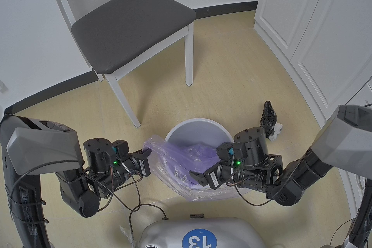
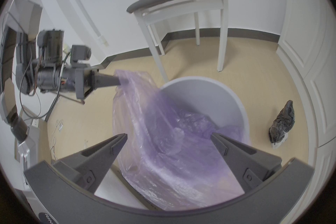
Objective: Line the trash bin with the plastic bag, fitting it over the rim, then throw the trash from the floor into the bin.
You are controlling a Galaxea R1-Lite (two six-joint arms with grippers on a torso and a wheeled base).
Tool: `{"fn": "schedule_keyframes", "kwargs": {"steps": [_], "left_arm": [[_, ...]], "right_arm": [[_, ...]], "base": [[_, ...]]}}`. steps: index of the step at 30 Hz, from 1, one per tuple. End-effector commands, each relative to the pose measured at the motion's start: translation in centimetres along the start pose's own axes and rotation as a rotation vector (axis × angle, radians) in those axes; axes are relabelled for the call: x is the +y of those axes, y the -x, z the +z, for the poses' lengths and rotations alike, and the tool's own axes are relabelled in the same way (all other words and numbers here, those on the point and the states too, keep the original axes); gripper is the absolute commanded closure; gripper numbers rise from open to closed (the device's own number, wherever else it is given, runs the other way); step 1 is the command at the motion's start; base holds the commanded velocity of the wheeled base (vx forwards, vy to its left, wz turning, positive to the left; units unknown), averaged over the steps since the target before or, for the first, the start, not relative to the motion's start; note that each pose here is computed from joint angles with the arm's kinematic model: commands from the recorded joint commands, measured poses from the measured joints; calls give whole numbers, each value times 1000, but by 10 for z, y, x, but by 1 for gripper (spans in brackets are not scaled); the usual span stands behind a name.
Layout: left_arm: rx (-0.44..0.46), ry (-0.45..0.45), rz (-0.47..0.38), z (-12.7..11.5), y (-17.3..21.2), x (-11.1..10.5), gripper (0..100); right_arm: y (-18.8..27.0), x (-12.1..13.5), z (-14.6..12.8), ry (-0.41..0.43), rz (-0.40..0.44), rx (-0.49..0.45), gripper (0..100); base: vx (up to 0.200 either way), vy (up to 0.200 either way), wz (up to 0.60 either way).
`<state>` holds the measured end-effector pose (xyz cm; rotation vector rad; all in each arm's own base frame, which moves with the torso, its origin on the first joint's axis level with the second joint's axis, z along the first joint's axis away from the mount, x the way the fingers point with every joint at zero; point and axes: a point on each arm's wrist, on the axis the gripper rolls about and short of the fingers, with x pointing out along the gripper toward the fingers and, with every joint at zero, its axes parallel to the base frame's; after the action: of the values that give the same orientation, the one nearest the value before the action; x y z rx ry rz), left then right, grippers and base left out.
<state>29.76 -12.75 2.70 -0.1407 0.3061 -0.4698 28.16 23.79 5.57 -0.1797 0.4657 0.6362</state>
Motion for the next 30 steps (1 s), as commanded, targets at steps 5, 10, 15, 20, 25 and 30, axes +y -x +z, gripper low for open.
{"fn": "schedule_keyframes", "kwargs": {"steps": [5,10,15,20,25,30], "left_arm": [[15,6,-3,-5,-1,2,100],[-15,3,6,3,0,4,100],[-21,5,12,5,1,7,100],[-16,2,18,5,4,7,100],[-4,-18,22,3,5,8,100],[-6,-13,39,2,4,16,100]], "right_arm": [[-2,-6,0,15,-25,-6,0],[-4,-7,3,120,-85,-5,0],[-5,-4,6,139,-81,-6,0],[-6,1,1,176,-66,23,0],[-10,5,4,192,-59,9,0],[-10,9,5,199,-50,5,0]], "base": [[0,0,0],[0,0,0],[0,0,0],[0,0,0],[0,0,0],[0,0,0]]}}
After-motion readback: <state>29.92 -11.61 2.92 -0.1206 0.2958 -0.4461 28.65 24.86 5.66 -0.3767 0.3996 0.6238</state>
